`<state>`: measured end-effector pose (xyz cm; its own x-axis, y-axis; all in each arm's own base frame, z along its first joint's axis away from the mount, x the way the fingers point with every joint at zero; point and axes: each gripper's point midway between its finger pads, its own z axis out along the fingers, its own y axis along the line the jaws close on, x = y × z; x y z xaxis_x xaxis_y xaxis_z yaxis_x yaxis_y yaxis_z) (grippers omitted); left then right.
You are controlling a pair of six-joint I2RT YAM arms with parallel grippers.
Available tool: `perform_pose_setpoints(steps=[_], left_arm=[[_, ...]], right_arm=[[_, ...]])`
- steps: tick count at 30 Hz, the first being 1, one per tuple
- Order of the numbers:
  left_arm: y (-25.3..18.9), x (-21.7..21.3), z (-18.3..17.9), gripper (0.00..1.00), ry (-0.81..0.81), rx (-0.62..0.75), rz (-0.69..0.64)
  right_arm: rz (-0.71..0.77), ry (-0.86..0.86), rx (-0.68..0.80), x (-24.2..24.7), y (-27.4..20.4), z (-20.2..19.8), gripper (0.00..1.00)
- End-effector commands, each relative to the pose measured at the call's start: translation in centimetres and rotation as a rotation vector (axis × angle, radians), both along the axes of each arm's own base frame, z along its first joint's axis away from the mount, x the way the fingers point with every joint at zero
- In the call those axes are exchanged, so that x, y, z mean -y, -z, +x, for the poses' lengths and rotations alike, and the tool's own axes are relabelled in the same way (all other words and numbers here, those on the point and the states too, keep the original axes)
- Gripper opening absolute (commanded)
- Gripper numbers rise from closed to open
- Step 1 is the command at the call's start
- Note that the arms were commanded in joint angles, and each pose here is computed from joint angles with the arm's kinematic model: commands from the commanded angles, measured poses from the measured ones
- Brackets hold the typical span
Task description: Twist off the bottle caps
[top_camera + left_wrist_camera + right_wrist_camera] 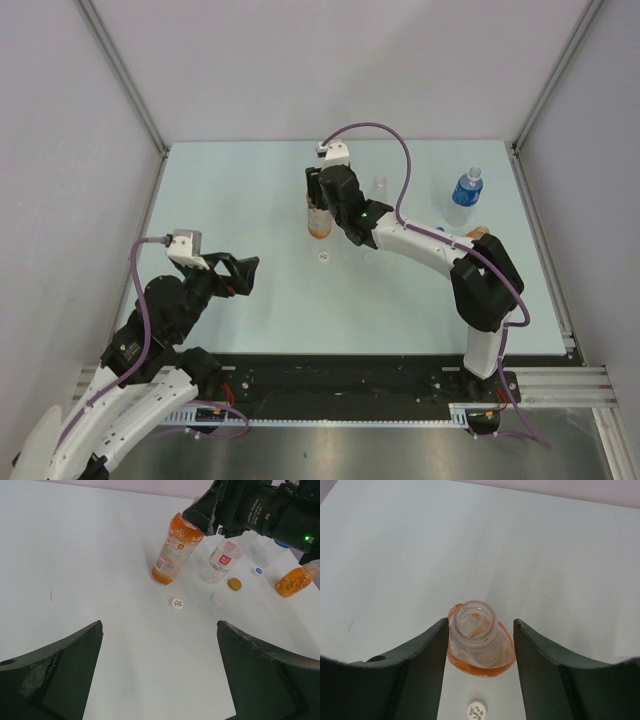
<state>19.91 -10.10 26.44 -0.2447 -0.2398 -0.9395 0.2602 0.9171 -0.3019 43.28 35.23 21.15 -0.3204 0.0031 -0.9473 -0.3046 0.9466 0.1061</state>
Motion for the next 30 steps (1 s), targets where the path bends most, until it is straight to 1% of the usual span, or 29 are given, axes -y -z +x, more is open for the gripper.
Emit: perform_pose_setpoints(steps=[1, 9, 30], left_arm=[[-0.3, 0.4, 0.2, 1.0, 0.011, 0.01, -0.017], [0.1, 0.7, 0.3, 1.0, 0.018, 0.001, -0.015], [0.2, 0.8, 0.3, 1.0, 0.025, 0.0, -0.018]], right_arm=[[0.043, 0.005, 0.035, -0.2, -2.4, 0.0, 0.57], [0.036, 0.007, 0.041, -0.3, -2.5, -0.6, 0.63], [0.028, 0.005, 0.044, -0.3, -2.6, -1.0, 0.62]])
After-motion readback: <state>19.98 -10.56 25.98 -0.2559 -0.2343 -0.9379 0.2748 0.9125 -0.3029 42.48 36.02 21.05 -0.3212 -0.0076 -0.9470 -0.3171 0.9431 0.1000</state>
